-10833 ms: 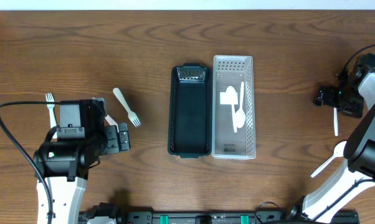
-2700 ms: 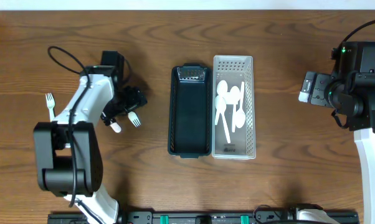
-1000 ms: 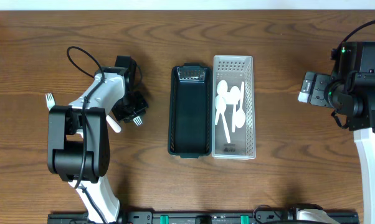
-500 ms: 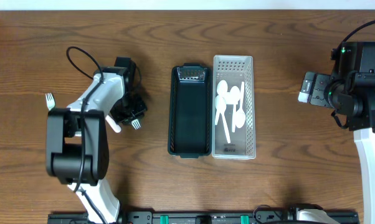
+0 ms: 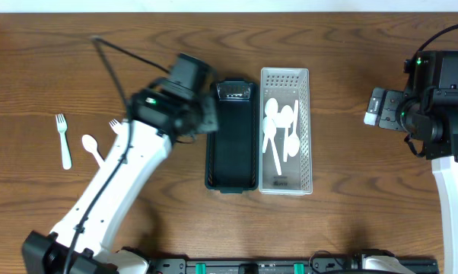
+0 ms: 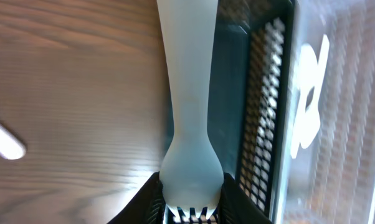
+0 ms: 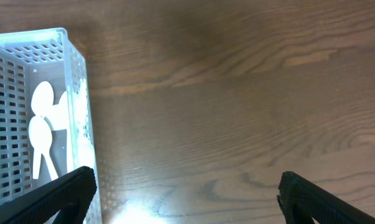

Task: Pack container
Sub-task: 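Place the fork into the black tray and release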

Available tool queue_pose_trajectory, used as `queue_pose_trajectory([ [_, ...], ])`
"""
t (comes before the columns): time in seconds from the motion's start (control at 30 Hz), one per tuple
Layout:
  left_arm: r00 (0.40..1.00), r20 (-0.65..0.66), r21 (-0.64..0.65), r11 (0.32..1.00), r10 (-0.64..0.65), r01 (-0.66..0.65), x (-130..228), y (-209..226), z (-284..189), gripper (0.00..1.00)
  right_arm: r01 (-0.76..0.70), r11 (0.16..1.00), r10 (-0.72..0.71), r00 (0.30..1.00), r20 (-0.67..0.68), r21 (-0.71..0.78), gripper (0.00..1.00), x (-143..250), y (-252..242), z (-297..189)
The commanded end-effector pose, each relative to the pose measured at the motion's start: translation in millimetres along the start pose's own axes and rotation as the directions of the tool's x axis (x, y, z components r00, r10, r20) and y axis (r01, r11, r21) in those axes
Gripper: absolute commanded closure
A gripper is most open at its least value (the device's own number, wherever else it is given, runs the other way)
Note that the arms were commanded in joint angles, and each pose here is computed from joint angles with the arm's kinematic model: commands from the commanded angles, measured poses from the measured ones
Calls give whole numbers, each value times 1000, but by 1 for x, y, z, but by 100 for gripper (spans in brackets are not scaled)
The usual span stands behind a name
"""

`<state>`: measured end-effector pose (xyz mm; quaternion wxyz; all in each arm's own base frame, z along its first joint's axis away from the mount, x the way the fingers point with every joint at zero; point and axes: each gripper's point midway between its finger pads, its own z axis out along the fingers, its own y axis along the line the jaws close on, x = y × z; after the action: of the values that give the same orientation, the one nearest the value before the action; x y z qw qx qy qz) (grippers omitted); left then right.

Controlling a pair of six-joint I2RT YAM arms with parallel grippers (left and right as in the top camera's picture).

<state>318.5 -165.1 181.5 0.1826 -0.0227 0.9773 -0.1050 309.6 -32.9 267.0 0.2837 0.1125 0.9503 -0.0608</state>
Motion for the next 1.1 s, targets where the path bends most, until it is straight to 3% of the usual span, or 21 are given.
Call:
queue_pose_trajectory([
  [0.0, 994, -54, -28, 995, 91, -92, 16, -15, 22, 94, -11, 1000, 11, 1000, -12, 4, 3, 2, -1, 4],
  [0.4, 945, -295, -124, 975, 140, -183, 62, -18, 110, 93, -11, 1000, 11, 1000, -15, 4, 3, 2, -1, 4],
  [0.43, 945, -296, -125, 975, 140, -184, 62, -17, 111, 86, -11, 1000, 11, 1000, -15, 4, 3, 2, -1, 4],
  [0.47, 945, -295, -123, 975, 144, -187, 62, -18, 111, 70, -11, 1000, 11, 1000, -15, 4, 3, 2, -1, 4],
  [0.6, 943, -279, -104, 970, 183, -219, 57, -19, 106, 35, -11, 1000, 11, 1000, -15, 4, 3, 2, -1, 4],
  [0.83, 982, -83, -152, 972, 168, -179, 5, -5, 43, 20, -11, 1000, 11, 1000, -15, 4, 2, 2, -1, 4],
  [0.97, 991, 115, -198, 979, 71, -47, -35, 35, -19, 12, -10, 1000, 10, 1000, -15, 4, 3, 2, -1, 4],
  [1.07, 980, 193, -220, 971, -53, 96, -52, 81, -46, 10, -11, 1000, 11, 1000, -15, 5, 2, 3, -1, 4],
])
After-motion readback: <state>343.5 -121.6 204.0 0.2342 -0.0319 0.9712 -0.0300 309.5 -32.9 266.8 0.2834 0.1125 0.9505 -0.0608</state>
